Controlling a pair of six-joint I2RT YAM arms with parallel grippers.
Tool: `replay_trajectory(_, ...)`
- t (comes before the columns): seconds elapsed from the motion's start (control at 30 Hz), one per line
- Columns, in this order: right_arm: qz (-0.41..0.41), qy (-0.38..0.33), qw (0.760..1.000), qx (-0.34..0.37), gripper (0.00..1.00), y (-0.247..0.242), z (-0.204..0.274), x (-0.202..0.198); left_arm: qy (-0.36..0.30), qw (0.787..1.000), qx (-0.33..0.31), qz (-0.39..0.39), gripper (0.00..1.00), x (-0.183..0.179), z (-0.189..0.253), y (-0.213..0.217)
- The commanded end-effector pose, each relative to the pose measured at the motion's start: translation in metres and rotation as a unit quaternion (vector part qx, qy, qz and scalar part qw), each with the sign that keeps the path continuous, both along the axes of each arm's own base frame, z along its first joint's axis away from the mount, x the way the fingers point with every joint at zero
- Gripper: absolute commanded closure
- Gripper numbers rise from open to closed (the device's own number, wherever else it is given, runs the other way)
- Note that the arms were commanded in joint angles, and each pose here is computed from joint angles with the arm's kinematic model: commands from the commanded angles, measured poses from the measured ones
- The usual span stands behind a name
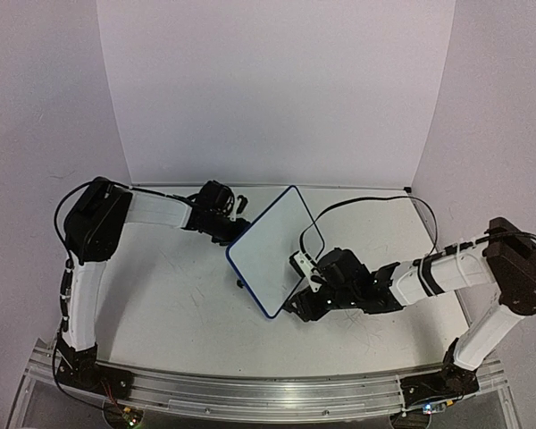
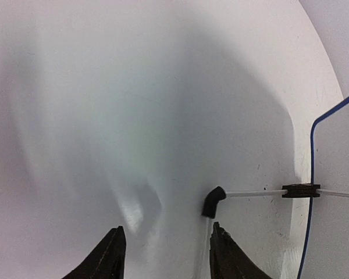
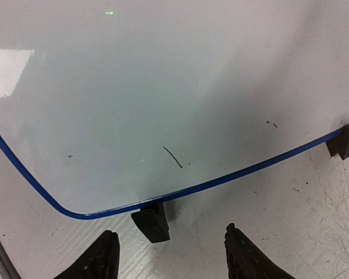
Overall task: Write a sentence on the whiteboard
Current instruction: Move the whiteboard to the center of the board.
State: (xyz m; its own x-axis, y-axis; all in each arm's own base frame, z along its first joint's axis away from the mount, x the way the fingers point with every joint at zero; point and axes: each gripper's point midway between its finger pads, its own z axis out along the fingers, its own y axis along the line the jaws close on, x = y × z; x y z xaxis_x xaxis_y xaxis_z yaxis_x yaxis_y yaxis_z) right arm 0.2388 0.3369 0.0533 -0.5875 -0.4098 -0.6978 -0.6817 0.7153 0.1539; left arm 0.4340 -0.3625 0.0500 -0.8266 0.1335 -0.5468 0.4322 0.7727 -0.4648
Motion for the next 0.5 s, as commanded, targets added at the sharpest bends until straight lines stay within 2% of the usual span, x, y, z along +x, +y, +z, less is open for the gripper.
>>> replay_trajectory(0.0,0.03,-0.04,0.999,-0.003,0.4,0.011,-0.006,0.001,-0.057,0.996,0.007,0.064,0.46,0.014,0.084,0.051)
replay_trajectory(0.17,0.044,-0.042,0.998,-0.018,0.49,0.027,-0.018,-0.007,-0.088,0.99,0.042,0.098,0.4,-0.008,0.119,0.089)
replay_trajectory(0.3,0.014,-0.045,0.999,-0.025,0.66,0.038,-0.024,-0.001,-0.096,0.986,0.05,0.128,0.39,-0.028,0.132,0.113)
replay_trajectory(0.47,-0.013,-0.039,0.999,-0.003,0.86,0.07,-0.017,-0.014,-0.095,0.977,0.051,0.182,0.38,-0.059,0.136,0.147)
